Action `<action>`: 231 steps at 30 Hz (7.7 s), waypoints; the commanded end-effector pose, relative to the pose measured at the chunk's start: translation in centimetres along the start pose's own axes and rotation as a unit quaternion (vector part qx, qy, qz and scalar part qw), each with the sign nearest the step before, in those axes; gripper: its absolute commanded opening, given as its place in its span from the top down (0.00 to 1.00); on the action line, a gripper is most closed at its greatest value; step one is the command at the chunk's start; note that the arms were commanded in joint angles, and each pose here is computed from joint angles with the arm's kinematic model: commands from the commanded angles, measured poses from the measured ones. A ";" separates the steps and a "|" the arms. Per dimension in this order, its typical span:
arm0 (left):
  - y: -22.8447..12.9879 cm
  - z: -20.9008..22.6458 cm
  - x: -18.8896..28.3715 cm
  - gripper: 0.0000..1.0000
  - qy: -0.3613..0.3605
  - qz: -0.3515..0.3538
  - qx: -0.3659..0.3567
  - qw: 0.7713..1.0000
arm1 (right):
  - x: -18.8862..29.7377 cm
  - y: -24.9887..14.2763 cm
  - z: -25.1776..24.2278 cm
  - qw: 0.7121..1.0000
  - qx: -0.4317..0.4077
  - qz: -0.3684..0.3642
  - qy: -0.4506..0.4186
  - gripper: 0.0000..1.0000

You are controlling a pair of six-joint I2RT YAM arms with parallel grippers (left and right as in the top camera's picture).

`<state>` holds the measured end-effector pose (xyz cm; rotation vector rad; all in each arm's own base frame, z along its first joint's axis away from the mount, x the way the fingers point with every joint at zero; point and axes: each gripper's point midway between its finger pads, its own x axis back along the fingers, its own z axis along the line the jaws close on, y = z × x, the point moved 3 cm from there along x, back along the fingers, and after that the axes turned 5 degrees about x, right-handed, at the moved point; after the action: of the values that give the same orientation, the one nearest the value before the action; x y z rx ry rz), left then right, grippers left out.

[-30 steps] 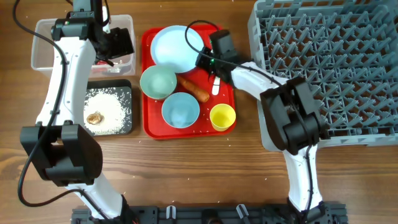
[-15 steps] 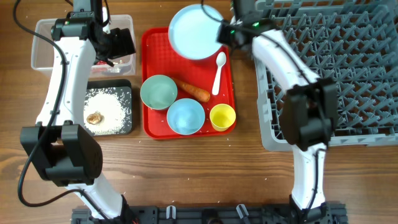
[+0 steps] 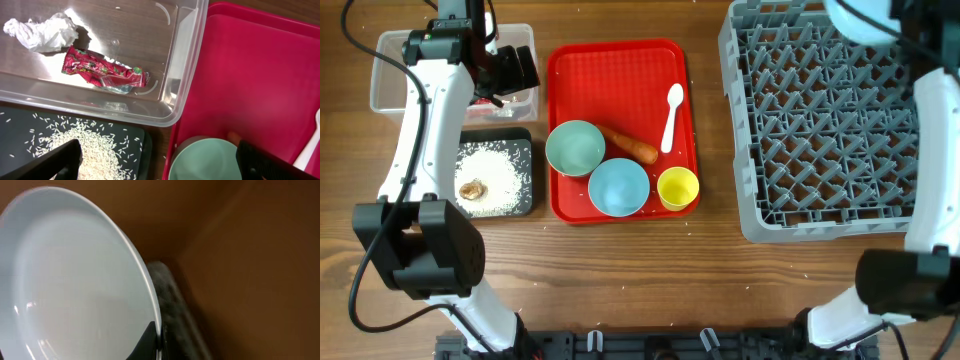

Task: Sort waste into correct bins and load items into the dishwasher rack

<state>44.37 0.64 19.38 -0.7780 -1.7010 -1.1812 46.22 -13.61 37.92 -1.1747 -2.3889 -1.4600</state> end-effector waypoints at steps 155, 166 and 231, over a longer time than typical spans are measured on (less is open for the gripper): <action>-3.5 -16.2 10.7 0.79 -0.702 0.120 -0.152 0.686 | 17.3 3.0 28.6 0.507 -0.028 -0.113 0.854 0.68; -3.2 -15.4 5.6 0.86 -0.563 0.101 -0.152 0.806 | 10.3 -7.2 12.7 0.859 -0.049 0.150 0.488 0.71; -2.6 -5.1 -3.3 0.00 -0.079 0.089 -0.084 0.989 | 7.8 -8.2 16.6 0.994 -0.069 0.082 -0.003 0.96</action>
<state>44.69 -5.17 14.83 -1.1532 -1.6057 -1.1423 38.37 7.66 25.18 -1.0578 -1.8664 -1.5956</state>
